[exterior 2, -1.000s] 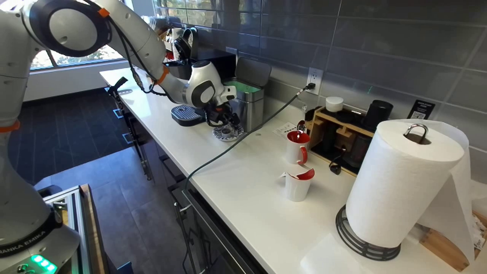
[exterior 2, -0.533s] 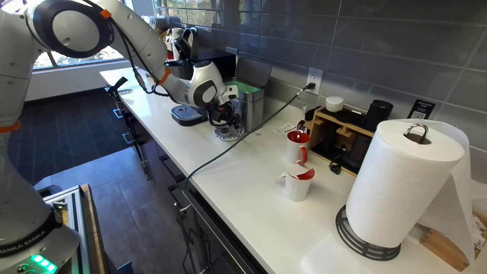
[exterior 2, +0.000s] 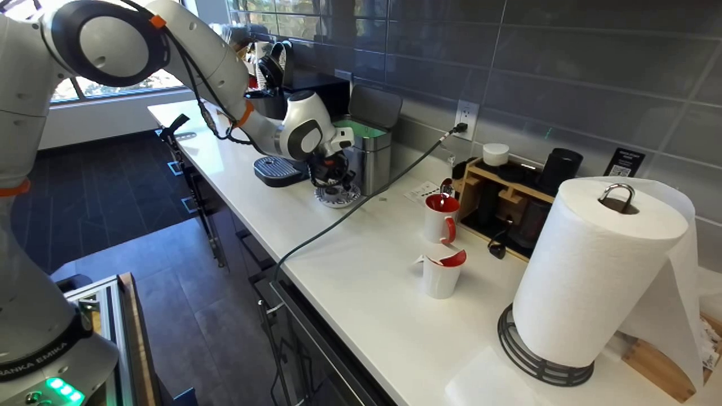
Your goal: Put the item in the plate into the cabinet
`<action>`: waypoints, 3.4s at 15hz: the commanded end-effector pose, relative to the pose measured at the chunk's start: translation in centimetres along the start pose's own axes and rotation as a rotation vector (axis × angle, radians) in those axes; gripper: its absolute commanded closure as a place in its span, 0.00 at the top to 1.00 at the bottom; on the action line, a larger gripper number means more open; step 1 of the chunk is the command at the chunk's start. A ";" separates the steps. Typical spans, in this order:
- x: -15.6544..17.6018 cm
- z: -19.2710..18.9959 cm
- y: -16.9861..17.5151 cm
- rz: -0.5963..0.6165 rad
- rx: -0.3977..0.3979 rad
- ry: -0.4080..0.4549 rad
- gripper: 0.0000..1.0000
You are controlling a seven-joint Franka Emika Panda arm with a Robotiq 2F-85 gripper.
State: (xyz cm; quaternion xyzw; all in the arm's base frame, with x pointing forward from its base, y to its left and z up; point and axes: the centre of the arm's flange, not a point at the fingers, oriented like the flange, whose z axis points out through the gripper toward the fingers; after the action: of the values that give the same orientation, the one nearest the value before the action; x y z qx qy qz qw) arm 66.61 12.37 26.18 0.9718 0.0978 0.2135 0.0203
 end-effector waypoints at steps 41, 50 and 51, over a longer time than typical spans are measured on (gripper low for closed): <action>-6.7 -26.5 24.0 0.389 -0.221 0.204 0.00; -8.1 -29.5 24.0 0.565 -0.105 0.319 0.00; -7.7 -30.8 24.1 0.580 -0.089 0.358 0.00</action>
State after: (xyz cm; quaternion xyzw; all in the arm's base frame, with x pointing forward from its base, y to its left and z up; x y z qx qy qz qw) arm 53.12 -13.22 49.62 0.9251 -0.1714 0.3382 0.0181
